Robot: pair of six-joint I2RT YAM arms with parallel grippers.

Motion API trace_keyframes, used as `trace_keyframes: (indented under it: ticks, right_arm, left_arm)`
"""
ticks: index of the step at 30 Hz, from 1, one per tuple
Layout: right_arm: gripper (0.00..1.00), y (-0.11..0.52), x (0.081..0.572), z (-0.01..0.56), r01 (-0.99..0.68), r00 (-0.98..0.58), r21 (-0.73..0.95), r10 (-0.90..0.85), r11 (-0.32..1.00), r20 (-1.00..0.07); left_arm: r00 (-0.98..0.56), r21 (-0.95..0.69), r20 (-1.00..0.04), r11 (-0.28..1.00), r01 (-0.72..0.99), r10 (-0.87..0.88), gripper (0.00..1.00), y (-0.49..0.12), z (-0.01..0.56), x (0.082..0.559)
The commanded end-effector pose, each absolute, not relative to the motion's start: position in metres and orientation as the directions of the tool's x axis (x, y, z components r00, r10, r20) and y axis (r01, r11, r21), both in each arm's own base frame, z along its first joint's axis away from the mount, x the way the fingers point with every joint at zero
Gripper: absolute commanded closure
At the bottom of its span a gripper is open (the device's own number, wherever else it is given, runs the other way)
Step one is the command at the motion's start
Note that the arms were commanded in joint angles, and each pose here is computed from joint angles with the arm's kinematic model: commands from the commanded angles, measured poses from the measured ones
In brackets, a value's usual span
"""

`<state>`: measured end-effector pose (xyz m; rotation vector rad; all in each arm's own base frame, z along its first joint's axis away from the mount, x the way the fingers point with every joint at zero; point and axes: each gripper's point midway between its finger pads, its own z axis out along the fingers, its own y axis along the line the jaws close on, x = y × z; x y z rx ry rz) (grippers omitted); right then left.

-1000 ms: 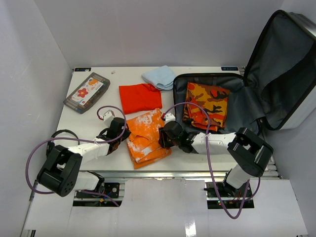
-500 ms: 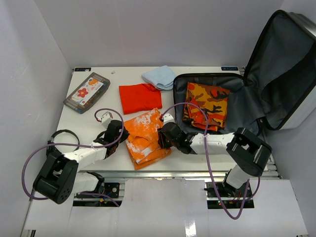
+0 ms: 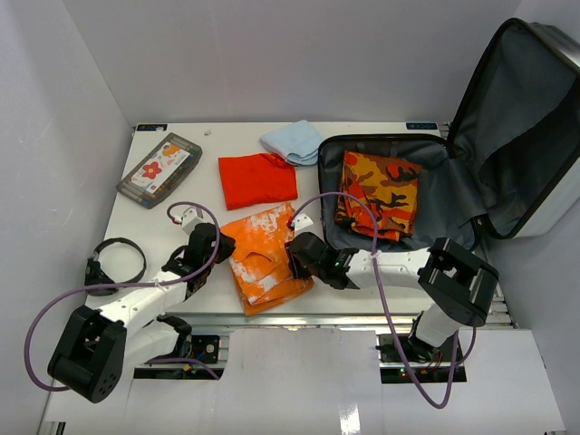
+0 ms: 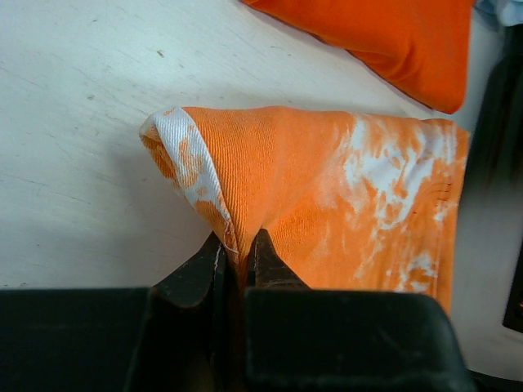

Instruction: Pack the luggage

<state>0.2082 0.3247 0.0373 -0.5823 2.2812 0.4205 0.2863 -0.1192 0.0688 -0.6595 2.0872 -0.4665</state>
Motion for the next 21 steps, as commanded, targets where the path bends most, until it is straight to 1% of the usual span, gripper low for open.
trace_keyframes:
  ticks: [1, 6, 16, 21]
  right_arm:
    - [0.92, 0.315, 0.199, 0.045, -0.537, -0.611, 0.052, -0.346, 0.842, -0.711]
    - [0.92, 0.314, 0.204, 0.064, -0.529, -0.576, 0.020, -0.341, 0.848, -0.743]
    - [0.92, 0.320, 0.221, 0.129, -0.502, -0.505, 0.016, -0.278, 0.865, -0.817]
    - [0.92, 0.317, 0.231, 0.174, -0.500, -0.427, 0.001, -0.245, 0.866, -0.870]
  left_arm:
    - [-0.438, -0.643, -0.629, 0.747, -0.171, -0.642, 1.00, -0.138, 0.101, 0.294]
    - [-0.445, -0.642, -0.643, 0.756, -0.130, -0.623, 1.00, -0.147, 0.111, 0.295]
    - [-0.382, -0.669, -0.677, 0.742, -0.035, -0.628, 1.00, -0.155, 0.178, 0.306]
    - [-0.363, -0.676, -0.690, 0.737, 0.016, -0.626, 1.00, -0.161, 0.207, 0.312]
